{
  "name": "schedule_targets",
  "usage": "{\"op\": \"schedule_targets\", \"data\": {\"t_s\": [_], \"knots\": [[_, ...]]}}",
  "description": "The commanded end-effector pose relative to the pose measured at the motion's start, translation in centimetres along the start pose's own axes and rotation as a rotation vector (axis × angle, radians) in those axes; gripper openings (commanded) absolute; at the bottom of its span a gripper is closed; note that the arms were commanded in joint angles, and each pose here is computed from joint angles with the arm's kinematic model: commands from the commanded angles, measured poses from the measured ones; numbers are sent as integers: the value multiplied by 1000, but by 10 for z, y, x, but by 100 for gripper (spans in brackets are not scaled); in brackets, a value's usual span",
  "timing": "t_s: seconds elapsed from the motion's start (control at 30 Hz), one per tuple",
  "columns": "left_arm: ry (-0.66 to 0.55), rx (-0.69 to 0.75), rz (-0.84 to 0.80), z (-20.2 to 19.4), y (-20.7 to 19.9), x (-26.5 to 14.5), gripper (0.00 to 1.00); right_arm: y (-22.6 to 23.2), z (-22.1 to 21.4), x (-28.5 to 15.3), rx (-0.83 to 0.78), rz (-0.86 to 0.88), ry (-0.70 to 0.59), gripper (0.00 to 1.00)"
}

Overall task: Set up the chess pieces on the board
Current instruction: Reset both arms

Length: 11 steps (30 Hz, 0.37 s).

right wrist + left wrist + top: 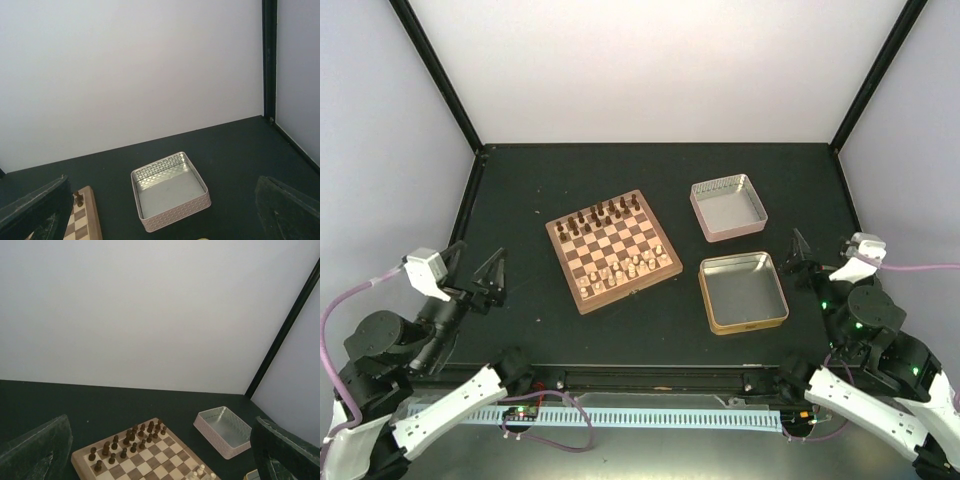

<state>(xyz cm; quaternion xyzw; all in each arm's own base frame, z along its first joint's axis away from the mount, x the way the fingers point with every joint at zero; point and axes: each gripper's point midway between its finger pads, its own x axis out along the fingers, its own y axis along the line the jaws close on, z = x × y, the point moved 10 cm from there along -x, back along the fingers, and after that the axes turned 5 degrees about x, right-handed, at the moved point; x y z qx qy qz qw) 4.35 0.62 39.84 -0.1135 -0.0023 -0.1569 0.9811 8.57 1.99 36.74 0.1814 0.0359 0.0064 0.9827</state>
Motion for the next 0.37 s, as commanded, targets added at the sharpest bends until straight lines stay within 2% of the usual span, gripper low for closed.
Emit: {"op": "schedule_targets", "data": {"t_s": [0.0,0.33], "knots": [[4,26,28,0,6,-7,99,-8,8,-6,3,-43,-35,100],[-13,17,41,0,8,-9,99,-7,6,-4,11,-40,-34,100]]}}
